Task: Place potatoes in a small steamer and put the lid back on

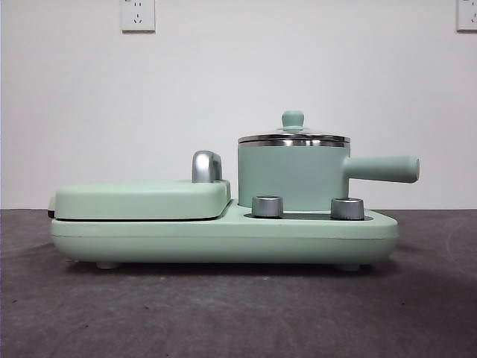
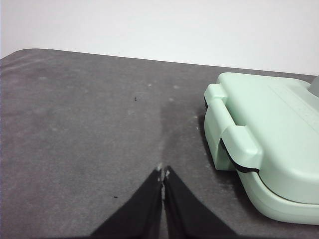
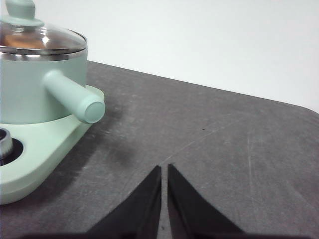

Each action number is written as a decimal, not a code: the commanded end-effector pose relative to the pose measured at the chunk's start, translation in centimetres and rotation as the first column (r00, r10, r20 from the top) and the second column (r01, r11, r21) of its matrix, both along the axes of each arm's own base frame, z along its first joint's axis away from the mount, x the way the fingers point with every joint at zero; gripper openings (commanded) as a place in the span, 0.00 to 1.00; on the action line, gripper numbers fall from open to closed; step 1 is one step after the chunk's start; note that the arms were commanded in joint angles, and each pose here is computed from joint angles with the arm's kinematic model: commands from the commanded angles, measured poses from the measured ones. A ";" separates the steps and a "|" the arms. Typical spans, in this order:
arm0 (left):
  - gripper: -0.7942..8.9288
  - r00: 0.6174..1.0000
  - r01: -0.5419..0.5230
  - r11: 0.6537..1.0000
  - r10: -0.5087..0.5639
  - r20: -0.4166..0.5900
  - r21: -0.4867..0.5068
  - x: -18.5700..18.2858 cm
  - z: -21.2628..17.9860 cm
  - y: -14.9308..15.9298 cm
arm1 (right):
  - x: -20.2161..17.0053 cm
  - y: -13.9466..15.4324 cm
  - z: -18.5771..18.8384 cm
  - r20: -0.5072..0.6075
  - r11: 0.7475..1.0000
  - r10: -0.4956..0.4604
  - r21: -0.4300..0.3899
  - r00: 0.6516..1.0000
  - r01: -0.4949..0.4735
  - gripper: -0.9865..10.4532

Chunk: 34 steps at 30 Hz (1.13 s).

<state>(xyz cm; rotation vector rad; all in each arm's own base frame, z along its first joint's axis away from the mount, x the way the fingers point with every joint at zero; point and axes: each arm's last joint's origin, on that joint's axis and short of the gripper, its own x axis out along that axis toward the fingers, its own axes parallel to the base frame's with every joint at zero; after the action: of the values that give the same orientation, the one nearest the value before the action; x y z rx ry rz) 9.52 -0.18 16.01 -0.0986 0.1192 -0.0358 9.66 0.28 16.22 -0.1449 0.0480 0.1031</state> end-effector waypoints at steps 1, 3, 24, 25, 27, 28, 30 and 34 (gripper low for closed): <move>0.09 1.000 0.001 1.000 -0.001 -0.008 -0.005 0.1 -0.5 0.0 | 0.0 0.0 -0.1 0.004 1.000 -0.004 0.010 1.000 0.004 0.10; 0.09 1.000 0.001 1.000 -0.001 -0.008 -0.005 0.1 -0.5 0.0 | 0.0 0.0 0.0 0.013 1.000 -0.005 0.010 1.000 0.005 0.10; 0.09 1.000 0.001 1.000 -0.001 -0.008 -0.005 0.1 -0.5 0.0 | 0.0 0.0 0.1 0.018 1.000 -0.005 0.010 1.000 0.005 0.10; 0.09 1.000 0.001 1.000 -0.001 -0.008 -0.005 0.1 -0.5 0.0 | 0.0 0.0 0.1 0.018 1.000 -0.005 0.010 1.000 0.005 0.10; 0.09 1.000 0.001 1.000 -0.001 -0.008 -0.005 0.1 -0.5 0.0 | 0.0 0.0 0.1 0.018 1.000 -0.005 0.010 1.000 0.005 0.10; 0.09 1.000 0.001 1.000 -0.001 -0.008 -0.005 0.1 -0.5 0.0 | 0.0 0.0 0.1 0.018 1.000 -0.005 0.010 1.000 0.005 0.10; 0.09 1.000 0.001 1.000 -0.001 -0.008 -0.005 0.1 -0.5 0.0 | 0.0 0.0 0.1 0.018 1.000 -0.005 0.010 1.000 0.005 0.10; 0.09 1.000 0.001 1.000 -0.001 -0.008 -0.005 0.1 -0.5 0.0 | 0.0 0.0 0.1 0.018 1.000 -0.005 0.010 1.000 0.005 0.10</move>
<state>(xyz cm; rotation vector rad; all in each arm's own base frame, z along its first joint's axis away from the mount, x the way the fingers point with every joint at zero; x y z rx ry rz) 9.52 -0.18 16.01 -0.0990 0.1192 -0.0358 9.66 0.28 16.32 -0.1454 0.0378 0.1023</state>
